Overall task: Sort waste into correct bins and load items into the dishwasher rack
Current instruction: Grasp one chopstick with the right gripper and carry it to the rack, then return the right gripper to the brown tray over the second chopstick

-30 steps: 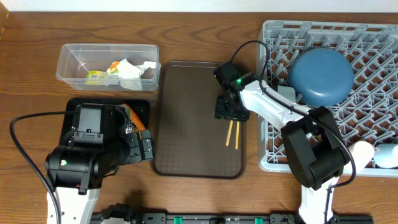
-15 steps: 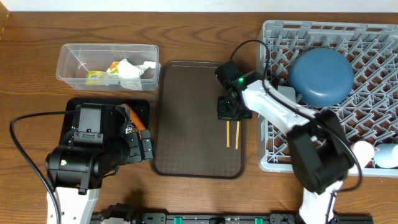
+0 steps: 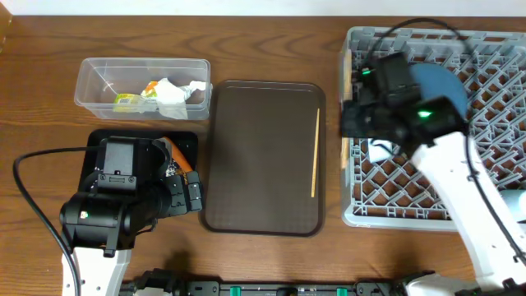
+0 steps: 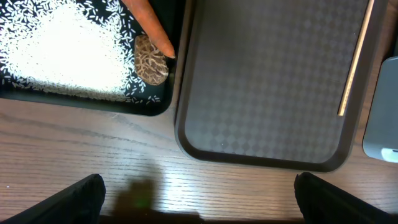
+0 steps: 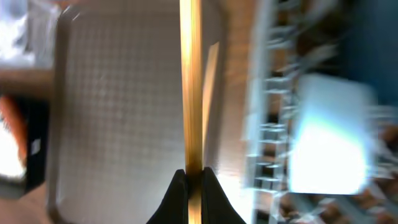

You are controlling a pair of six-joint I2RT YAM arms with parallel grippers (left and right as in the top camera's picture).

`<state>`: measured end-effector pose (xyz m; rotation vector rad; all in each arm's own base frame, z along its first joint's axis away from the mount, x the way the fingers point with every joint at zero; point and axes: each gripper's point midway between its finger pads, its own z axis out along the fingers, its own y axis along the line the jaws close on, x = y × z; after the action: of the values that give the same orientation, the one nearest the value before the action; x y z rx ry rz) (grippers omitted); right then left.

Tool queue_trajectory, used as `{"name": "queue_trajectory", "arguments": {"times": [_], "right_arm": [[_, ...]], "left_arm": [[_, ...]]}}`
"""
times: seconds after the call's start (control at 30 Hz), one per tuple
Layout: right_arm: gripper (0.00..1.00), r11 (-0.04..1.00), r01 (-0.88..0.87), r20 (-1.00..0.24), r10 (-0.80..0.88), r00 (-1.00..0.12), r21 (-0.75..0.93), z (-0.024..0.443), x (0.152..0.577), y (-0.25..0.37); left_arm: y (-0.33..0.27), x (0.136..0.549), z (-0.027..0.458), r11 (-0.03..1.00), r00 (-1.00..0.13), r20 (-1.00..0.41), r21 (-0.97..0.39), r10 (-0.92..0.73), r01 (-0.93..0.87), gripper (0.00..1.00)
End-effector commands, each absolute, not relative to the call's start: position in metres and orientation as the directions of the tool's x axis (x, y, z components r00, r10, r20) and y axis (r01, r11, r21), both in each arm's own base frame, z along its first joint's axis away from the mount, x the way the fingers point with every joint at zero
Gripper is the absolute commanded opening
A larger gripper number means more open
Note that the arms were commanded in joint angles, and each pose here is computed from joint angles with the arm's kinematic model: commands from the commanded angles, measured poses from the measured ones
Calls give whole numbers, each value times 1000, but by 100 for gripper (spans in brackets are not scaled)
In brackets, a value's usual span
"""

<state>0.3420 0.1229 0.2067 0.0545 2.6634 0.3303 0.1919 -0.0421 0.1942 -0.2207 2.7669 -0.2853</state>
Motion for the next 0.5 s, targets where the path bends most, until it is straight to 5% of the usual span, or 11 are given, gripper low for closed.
{"name": "queue_trajectory", "arguments": {"times": [0.0,0.47], "right_arm": [[1,983,-21,-432,61,-900,183,201,347,96],[1,995,-29,-232,-6,-973,97,127,353,86]], "left_arm": [[-43,192,195,964,-926,-321,-235,-197,-124,98],[-43,192,195,964,-926,-321,-235,-197,-124,98]]}}
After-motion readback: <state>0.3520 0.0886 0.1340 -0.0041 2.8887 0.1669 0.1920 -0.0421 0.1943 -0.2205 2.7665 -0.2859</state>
